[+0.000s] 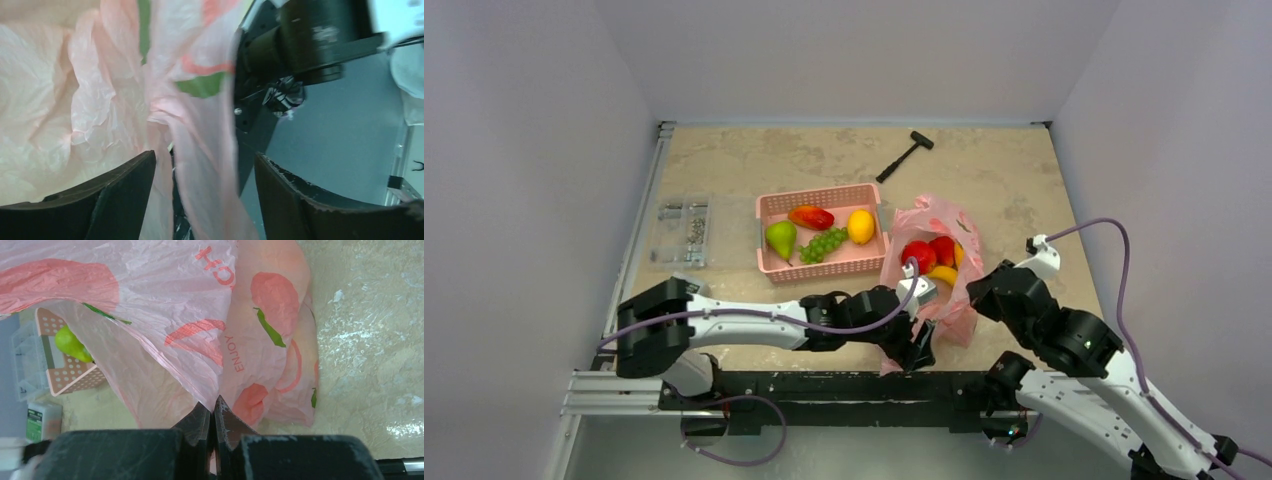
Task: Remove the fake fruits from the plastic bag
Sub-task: Adjust the plastic bag at the center of the board.
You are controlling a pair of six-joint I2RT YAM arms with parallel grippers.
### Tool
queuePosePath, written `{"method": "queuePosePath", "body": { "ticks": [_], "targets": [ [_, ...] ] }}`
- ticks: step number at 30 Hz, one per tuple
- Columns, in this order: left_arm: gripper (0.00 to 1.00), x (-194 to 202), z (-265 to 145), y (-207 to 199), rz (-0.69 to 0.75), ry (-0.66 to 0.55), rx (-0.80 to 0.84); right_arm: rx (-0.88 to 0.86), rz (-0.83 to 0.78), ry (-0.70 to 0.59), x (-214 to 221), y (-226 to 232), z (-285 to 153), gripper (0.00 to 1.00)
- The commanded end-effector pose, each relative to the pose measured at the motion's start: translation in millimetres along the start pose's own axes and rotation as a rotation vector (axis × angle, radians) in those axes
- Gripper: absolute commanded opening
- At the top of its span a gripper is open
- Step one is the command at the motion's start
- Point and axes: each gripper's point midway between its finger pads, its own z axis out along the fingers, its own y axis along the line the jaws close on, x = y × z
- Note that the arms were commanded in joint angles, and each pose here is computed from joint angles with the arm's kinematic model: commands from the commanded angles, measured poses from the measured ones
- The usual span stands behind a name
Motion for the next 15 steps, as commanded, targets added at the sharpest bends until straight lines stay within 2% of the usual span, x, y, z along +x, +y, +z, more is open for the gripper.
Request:
{"method": "queuePosePath", "body": {
  "ticks": [1, 4, 7, 10, 15],
  "targets": [
    [0.76, -60, -50, -39, 0.089, -0.175, 0.096, -0.027, 0.000, -0.015, -7, 13, 0, 0.00],
    [0.88, -77, -75, -48, 0.101, -0.223, 0.116, -0.061, -0.025, -0.034, -15, 23, -2, 0.00],
    [0.89, -95, -90, -38, 0.033, -0.259, 0.077, -0.063, -0.051, -0.045, -23, 30, -3, 0.00],
    [0.78, -113, -92, -22, -0.020, -0.288, 0.030, -0.073, -0.066, -0.065, -31, 34, -6, 0.00],
    [0.48, -133, -61, 5, -0.083, -0.314, -0.098, -0.134, -0.056, -0.088, -40, 48, -13, 0.00]
  ]
}}
